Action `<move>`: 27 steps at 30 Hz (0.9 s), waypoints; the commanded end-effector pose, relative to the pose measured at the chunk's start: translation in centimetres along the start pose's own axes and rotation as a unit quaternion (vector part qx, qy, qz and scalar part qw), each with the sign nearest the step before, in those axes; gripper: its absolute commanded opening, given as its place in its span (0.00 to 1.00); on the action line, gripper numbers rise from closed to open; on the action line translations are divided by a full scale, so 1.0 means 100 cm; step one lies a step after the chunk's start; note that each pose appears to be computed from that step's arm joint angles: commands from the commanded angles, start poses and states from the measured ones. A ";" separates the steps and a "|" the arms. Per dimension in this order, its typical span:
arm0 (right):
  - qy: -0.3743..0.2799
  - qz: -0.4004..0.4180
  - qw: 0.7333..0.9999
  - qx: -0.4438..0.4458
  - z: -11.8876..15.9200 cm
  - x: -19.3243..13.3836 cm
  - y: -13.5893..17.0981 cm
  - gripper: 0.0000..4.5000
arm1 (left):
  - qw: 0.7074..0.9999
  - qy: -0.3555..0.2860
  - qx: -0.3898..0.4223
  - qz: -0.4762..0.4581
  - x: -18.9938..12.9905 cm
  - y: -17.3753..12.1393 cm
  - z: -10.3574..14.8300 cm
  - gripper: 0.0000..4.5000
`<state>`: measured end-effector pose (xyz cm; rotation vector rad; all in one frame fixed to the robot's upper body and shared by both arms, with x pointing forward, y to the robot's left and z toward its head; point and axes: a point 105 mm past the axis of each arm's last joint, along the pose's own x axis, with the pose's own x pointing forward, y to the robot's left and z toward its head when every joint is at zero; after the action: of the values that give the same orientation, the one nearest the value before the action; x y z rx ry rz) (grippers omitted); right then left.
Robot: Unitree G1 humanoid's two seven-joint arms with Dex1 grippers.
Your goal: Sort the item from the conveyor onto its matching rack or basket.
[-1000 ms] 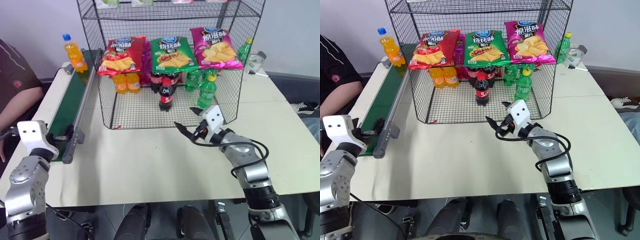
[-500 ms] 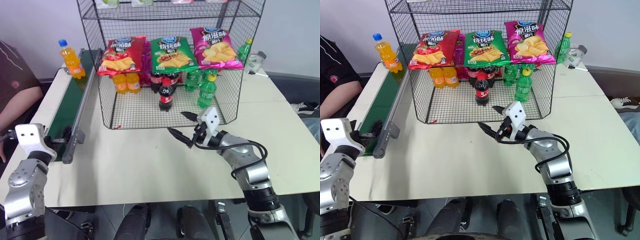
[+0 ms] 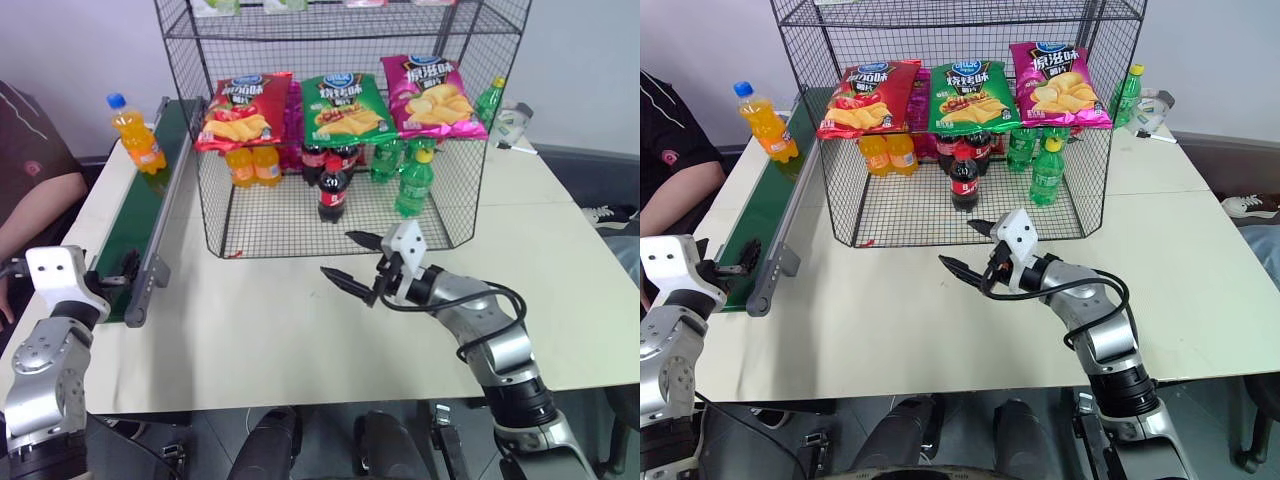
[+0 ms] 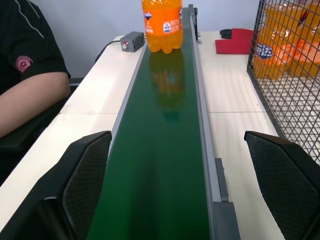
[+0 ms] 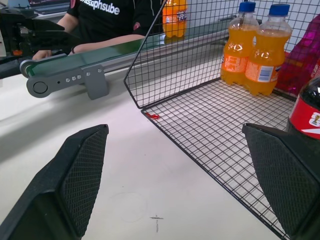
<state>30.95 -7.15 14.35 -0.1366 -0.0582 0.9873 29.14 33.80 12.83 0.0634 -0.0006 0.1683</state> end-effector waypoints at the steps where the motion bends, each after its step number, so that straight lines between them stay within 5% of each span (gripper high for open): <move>1: -0.023 0.002 0.999 -0.023 0.014 0.001 0.001 1.00 | 1.000 -0.017 0.019 0.016 -0.002 0.011 0.014 0.99; 27: -0.026 -0.002 0.999 -0.035 0.013 0.008 0.001 1.00 | 0.999 -0.022 0.016 0.020 0.001 0.007 0.013 0.99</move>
<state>31.22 -6.64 14.30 -0.1657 -0.0810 0.9804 29.06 34.42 13.19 0.0807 -0.0115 0.2098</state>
